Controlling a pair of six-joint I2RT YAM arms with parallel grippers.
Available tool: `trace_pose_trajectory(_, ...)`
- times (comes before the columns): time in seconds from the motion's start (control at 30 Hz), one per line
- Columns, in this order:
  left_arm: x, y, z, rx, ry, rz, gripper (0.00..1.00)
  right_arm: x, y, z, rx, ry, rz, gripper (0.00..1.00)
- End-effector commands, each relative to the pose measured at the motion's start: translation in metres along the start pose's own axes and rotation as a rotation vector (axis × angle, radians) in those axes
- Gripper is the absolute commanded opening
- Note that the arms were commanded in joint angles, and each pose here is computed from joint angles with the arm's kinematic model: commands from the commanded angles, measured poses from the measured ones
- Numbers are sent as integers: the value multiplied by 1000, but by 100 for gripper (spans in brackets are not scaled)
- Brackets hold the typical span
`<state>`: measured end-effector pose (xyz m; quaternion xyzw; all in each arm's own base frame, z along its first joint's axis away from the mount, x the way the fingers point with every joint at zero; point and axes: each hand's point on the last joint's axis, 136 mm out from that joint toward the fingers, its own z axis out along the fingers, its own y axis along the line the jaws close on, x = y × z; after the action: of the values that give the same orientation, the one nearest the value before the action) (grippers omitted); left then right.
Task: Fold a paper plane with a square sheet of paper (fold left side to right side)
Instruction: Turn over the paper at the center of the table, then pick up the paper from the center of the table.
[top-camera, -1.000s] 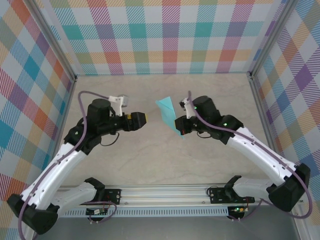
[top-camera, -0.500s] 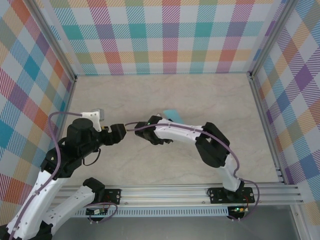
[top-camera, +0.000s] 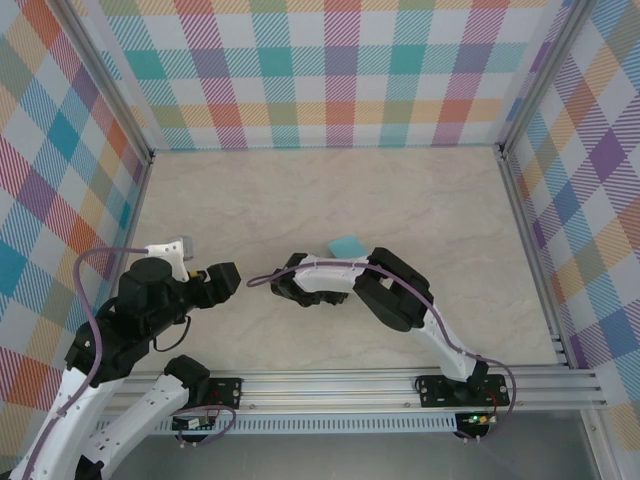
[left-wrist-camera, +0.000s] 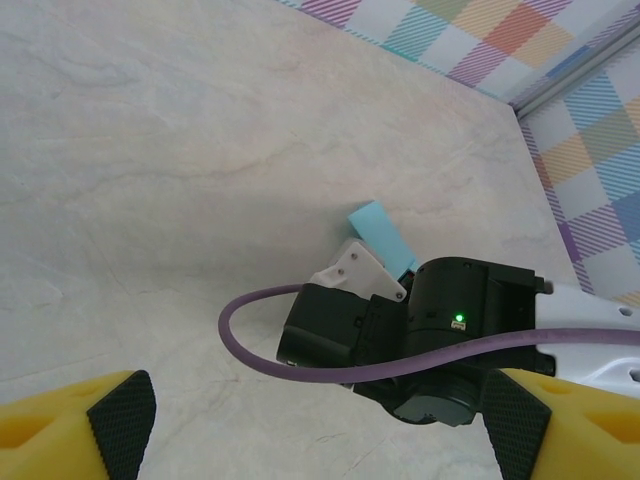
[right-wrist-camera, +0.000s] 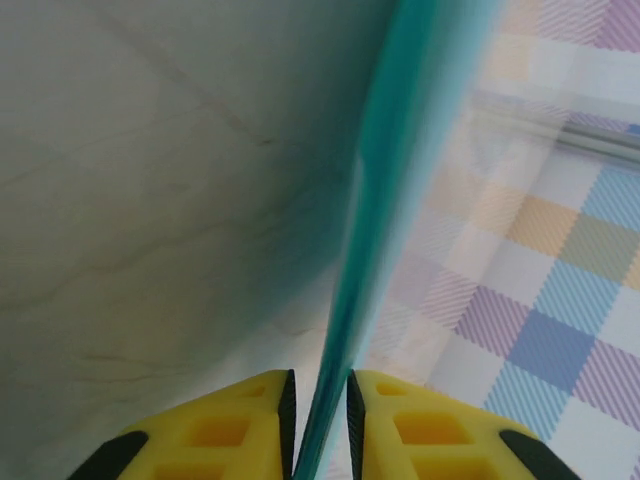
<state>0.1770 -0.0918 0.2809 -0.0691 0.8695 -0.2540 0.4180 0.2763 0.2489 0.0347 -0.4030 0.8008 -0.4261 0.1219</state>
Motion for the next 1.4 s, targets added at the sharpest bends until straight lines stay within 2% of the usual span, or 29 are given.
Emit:
trace_pose_trajectory(0.0,7,4,5,-15,26,-24,88,-1,11,-20,-183,-67,48,32)
trace_pose_trajectory(0.17,16,6,30,-13,52,-72,90,6,15,-47,-386,-145,127,49)
trace_pose_trajectory(0.33,31,-2,74,32,131,-120,91,18,4,-76,-585,-235,230,70)
trace_pose_trajectory(0.47,46,-20,116,131,217,-157,90,30,-21,-85,-719,-297,388,83)
trace_pose_trajectory(0.67,62,-49,180,275,332,-198,84,50,-54,-88,-990,-424,720,100)
trace_pose_trajectory(0.9,81,-72,254,358,441,-214,80,64,-66,-80,-1224,-501,958,100)
trace_pose_trajectory(1.1,98,-82,317,391,503,-256,70,65,-76,-75,-1314,-554,1033,100)
trace_pose_trajectory(1.23,101,-85,338,411,511,-271,68,73,-83,-72,-1324,-578,1065,100)
trace_pose_trajectory(1.37,107,-85,351,408,531,-284,59,81,-85,-70,-1330,-593,1078,100)
